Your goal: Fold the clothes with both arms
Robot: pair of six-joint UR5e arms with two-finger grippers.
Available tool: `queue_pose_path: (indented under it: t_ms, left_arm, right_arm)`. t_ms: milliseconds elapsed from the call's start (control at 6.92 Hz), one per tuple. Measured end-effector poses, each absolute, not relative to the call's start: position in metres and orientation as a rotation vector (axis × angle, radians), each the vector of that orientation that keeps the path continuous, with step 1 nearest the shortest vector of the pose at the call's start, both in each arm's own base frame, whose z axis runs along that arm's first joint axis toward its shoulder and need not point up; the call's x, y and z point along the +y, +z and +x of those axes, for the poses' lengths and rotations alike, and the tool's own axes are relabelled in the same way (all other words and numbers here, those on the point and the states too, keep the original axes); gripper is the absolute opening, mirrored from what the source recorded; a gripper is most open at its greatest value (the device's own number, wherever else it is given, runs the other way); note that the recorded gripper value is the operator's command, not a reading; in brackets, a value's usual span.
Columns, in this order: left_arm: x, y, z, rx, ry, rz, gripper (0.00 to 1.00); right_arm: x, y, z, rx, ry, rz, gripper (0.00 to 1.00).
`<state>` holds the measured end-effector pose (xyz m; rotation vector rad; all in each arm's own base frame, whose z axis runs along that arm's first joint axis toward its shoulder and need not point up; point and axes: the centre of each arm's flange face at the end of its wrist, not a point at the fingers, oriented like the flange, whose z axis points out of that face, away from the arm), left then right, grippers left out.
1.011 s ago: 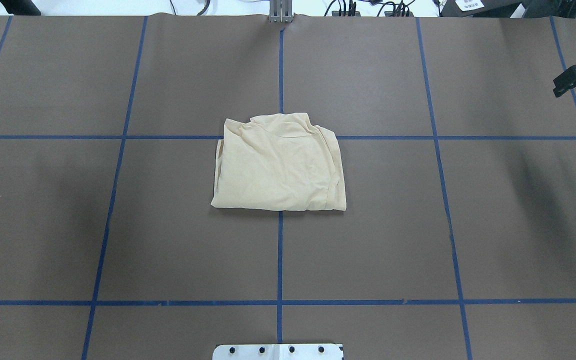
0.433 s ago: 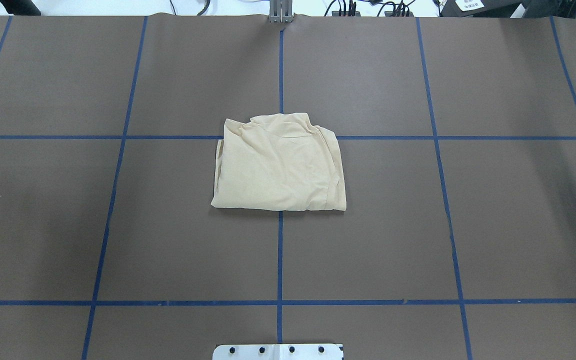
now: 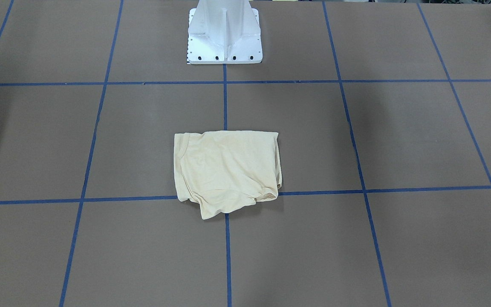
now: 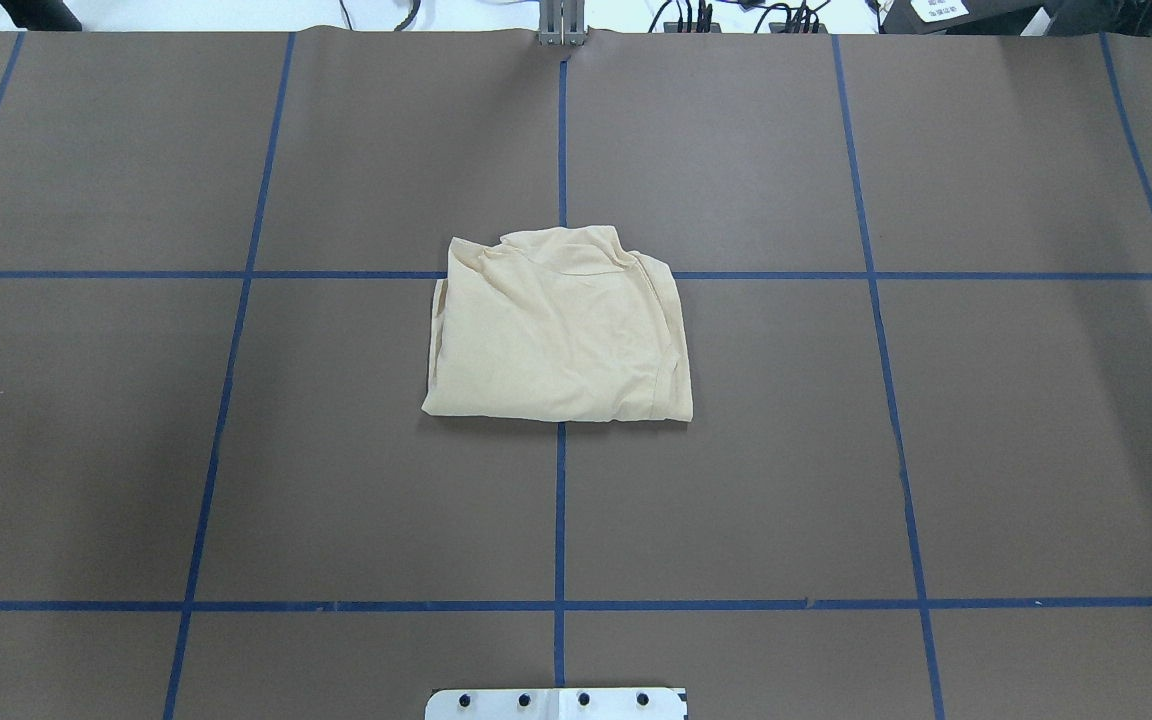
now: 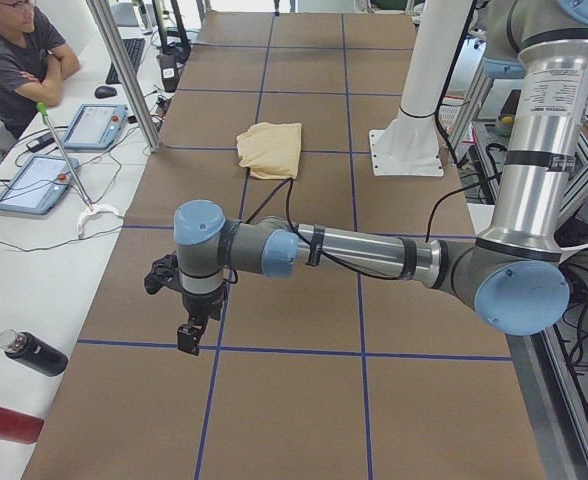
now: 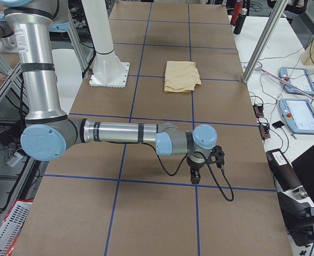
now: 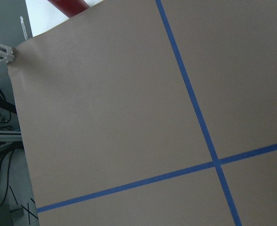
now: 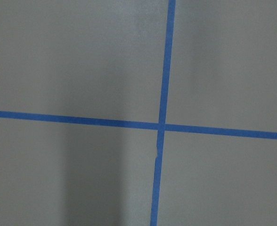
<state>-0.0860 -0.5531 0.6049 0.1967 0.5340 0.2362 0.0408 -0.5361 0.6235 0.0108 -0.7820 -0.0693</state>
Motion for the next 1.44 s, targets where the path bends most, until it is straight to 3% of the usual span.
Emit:
queue_pose_path:
  t_ms: [289, 722, 1445]
  left_arm:
    - [-0.548, 0.607, -0.086, 0.538, 0.234, 0.185, 1.00]
    - [-0.538, 0.618, -0.081, 0.605, 0.232, 0.172, 1.00]
    - [-0.485, 0.639, -0.070, 0.741, 0.196, 0.140, 1.00]
  right_arm:
    - [-0.509, 0.583, 0.054, -0.721, -0.058, -0.045, 1.00]
    - [-0.469, 0.615, 0.055, -0.747, -0.087, -0.014, 1.00]
    - [-0.462, 0.628, 0.054, -0.775, -0.082, -0.023, 1.00]
